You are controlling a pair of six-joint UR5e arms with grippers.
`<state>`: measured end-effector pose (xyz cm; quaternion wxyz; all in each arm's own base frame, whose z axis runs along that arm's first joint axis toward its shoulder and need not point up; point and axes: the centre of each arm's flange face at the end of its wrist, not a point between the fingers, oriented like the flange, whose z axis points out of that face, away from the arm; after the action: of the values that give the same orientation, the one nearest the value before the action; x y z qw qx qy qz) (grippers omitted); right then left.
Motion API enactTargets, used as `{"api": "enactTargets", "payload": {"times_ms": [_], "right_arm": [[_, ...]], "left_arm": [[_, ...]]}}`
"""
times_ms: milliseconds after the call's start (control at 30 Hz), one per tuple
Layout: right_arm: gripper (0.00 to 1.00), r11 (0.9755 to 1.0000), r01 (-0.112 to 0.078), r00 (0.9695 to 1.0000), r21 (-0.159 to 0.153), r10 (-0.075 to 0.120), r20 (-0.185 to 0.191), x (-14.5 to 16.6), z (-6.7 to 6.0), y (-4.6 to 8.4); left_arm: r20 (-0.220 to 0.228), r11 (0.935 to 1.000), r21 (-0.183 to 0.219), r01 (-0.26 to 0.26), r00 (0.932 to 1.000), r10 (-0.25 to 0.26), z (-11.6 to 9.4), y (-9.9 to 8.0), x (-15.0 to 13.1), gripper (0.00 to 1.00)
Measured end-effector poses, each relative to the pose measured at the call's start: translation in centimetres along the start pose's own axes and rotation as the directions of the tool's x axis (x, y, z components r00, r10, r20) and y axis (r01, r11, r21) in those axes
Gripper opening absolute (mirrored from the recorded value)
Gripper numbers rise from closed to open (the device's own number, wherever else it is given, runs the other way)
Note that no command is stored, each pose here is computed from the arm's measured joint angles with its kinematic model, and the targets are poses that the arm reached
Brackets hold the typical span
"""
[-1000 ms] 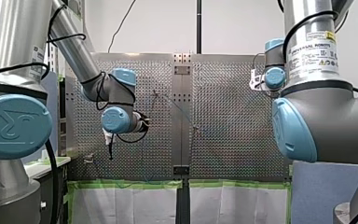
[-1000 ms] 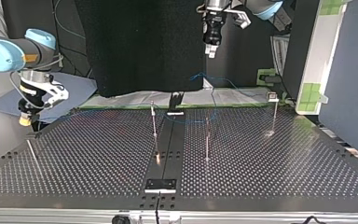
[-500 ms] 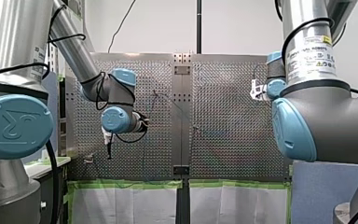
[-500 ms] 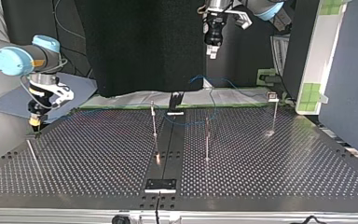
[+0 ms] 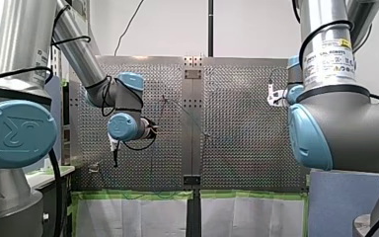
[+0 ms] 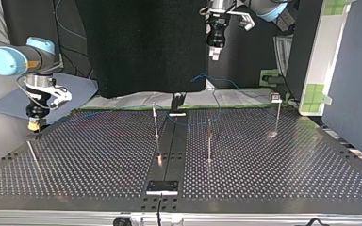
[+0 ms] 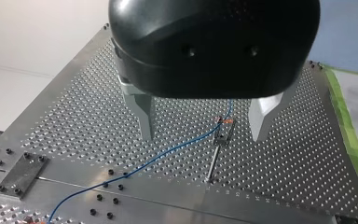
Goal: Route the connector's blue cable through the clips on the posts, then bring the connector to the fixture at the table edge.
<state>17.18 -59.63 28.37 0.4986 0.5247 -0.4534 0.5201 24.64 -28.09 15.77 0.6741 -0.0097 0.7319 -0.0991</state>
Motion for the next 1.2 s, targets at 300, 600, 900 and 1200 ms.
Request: {"api": "enactTargets", "payload": {"times_ms": [300,600,900,1200], "right_arm": [[0.0,1.0,-0.004,1.0,0.003,0.004,0.006,-0.2,0.7,3.9],[0.0,0.9992,-0.002,0.9999,0.04,0.002,-0.01,0.8,1.6,5.7],[0.0,0.9929,0.015,0.9997,0.118,-0.017,0.017,0.4,2.5,4.7],[0.0,0.9763,0.026,0.998,0.215,-0.037,0.051,-1.9,3.8,2.9]], "left_arm": [[0.001,0.9985,-0.014,-0.052,0.9986,0.052,0.1,0.2,0.0,1.0],[-0.014,0.9958,-0.024,-0.089,0.996,0.088,0.1,0.5,0.1,1.0],[-0.018,0.9945,-0.03,-0.1,0.9948,0.1,0.2,0.7,0.0,1.0],[-0.023,0.9935,-0.032,-0.109,0.9938,0.109,0.3,0.7,0.0,1.0]]}}
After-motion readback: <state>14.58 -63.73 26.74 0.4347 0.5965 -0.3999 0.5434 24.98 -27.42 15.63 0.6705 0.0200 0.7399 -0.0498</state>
